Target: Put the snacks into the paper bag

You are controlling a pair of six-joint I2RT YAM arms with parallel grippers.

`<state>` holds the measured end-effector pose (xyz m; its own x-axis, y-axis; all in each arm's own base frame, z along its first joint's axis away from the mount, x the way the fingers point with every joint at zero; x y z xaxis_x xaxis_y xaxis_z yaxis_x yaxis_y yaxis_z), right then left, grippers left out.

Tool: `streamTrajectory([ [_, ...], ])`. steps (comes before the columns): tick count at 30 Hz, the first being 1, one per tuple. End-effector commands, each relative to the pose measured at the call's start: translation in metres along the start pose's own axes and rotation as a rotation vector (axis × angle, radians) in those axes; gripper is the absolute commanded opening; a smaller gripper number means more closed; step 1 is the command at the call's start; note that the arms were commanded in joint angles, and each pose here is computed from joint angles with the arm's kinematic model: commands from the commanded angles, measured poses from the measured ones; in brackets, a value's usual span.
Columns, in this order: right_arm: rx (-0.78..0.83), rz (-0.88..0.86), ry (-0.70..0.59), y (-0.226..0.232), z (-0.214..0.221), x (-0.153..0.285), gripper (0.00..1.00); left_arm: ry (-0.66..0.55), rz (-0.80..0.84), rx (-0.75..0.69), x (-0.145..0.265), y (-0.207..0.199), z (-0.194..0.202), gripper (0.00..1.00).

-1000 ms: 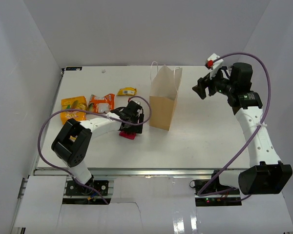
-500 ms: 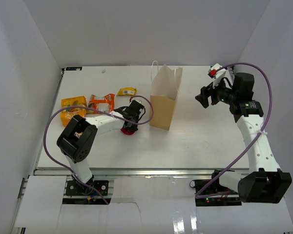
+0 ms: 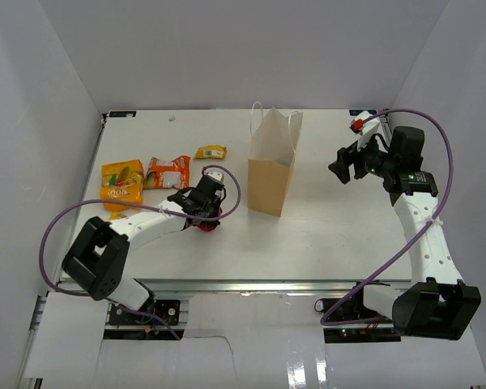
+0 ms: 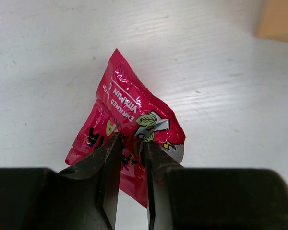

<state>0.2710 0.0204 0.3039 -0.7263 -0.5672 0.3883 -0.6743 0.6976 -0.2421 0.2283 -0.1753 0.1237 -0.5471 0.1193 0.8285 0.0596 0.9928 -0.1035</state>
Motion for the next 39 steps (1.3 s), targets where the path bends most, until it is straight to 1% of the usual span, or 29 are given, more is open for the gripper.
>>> streamTrajectory([
  [1,0.013,0.015,-0.024,0.0,-0.002,0.005,0.78,-0.132,0.197,0.058,0.045,-0.009,-0.023,0.01],
  [3,0.01,0.018,-0.02,0.0,0.0,0.006,0.78,-0.177,0.295,0.06,0.061,-0.015,-0.03,0.0],
  [5,0.007,0.018,-0.016,0.0,0.002,0.006,0.78,-0.242,0.373,0.065,0.083,-0.017,-0.04,0.0],
  [8,0.003,0.017,-0.009,0.0,0.006,0.005,0.78,-0.31,0.473,0.063,0.113,-0.024,-0.057,0.0],
  [9,0.006,0.019,-0.007,0.0,0.006,0.005,0.78,-0.311,0.531,0.049,0.122,-0.028,-0.061,0.0],
  [11,0.005,0.019,-0.002,0.0,0.008,0.004,0.78,-0.365,0.591,0.049,0.143,-0.035,-0.078,0.0],
  [13,0.003,0.02,0.002,0.0,0.01,0.004,0.78,-0.391,0.645,0.041,0.157,-0.041,-0.088,0.0],
  [14,0.002,0.019,0.004,0.0,0.011,0.004,0.78,-0.433,0.683,0.042,0.171,-0.046,-0.101,0.0],
  [16,-0.002,0.018,0.01,0.0,0.014,0.003,0.78,-0.453,0.727,0.038,0.178,-0.054,-0.113,0.0],
  [17,-0.005,0.017,0.014,0.001,0.015,0.002,0.78,-0.476,0.769,0.037,0.189,-0.06,-0.123,0.0],
  [19,-0.005,0.018,0.018,0.001,0.018,0.002,0.78,-0.478,0.803,0.035,0.19,-0.069,-0.134,0.0],
  [20,-0.007,0.015,0.022,0.003,0.02,0.002,0.78,-0.505,0.828,0.039,0.199,-0.073,-0.145,0.0],
  [22,-0.006,0.016,0.026,0.003,0.021,0.002,0.78,-0.504,0.845,0.04,0.197,-0.081,-0.154,0.0],
  [24,-0.011,0.013,0.033,0.005,0.025,0.002,0.78,-0.536,0.895,0.042,0.206,-0.088,-0.165,0.0],
  [27,-0.01,0.012,0.034,0.007,0.028,0.002,0.78,-0.553,0.941,0.042,0.206,-0.099,-0.176,0.0],
  [29,-0.012,0.01,0.035,0.008,0.029,0.002,0.78,-0.531,0.944,0.044,0.195,-0.106,-0.18,0.0],
  [31,-0.015,0.01,0.037,0.009,0.031,0.002,0.78,-0.531,0.954,0.048,0.193,-0.11,-0.186,0.0],
  [35,-0.014,0.013,0.038,0.01,0.032,0.003,0.78,-0.516,0.936,0.057,0.174,-0.119,-0.192,0.0],
  [39,-0.016,0.013,0.044,0.012,0.035,0.003,0.79,-0.498,0.944,0.069,0.165,-0.126,-0.197,0.0],
])
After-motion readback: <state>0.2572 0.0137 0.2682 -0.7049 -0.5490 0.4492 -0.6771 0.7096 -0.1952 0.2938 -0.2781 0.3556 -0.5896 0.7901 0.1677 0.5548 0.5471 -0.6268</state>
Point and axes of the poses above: each gripper's point midway between its finger pads, its own x axis back along the fingers, its own y axis along the line the jaws close on, z = x × y, the point moved 10 cm from there along x, back along the fingers, and after that the axes turned 9 degrees about x, right-handed, at the moved point
